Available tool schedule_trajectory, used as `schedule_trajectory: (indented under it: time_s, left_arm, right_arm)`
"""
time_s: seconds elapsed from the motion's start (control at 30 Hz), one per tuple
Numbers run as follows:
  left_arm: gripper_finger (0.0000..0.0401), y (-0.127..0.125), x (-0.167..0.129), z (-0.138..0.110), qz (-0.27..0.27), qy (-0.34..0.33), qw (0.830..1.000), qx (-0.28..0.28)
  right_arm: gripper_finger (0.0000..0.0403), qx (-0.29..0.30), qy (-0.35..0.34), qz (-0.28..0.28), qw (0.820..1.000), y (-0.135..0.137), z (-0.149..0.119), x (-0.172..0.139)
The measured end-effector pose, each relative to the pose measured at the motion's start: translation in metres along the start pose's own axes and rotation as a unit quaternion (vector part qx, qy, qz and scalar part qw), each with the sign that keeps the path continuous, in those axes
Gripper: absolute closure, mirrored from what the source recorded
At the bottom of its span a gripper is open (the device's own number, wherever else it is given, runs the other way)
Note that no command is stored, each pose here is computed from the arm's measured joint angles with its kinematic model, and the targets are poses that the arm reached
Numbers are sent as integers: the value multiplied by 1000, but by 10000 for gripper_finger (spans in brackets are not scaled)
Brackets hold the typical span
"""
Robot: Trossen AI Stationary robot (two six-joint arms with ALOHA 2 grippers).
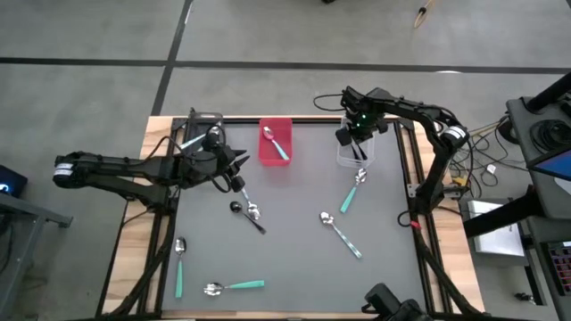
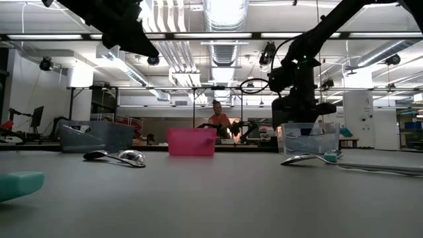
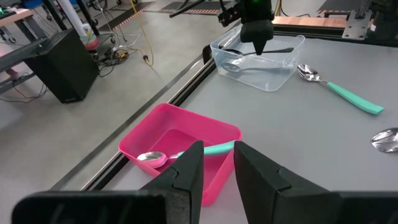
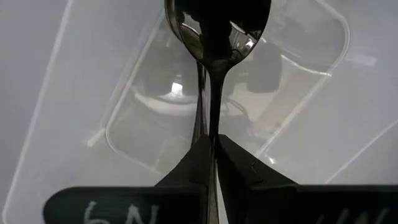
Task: Sort silverware by color (type)
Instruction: Put the black spoon into the transparent bin
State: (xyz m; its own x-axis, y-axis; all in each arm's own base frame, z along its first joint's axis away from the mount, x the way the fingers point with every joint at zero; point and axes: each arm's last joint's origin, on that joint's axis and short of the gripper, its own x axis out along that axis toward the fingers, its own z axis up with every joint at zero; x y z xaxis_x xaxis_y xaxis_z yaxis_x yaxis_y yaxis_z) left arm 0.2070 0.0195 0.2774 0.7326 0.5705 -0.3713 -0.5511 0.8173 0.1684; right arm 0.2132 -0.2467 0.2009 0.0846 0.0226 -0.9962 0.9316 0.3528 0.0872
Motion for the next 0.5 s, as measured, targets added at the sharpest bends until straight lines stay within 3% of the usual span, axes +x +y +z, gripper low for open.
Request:
schedule_trajectory:
  time_s: [0.5]
  left_arm:
    - [330,0,0,0,0,0,1000,0]
  right_arm:
    - [394,1,-7,-3,1000,-2,-2,10]
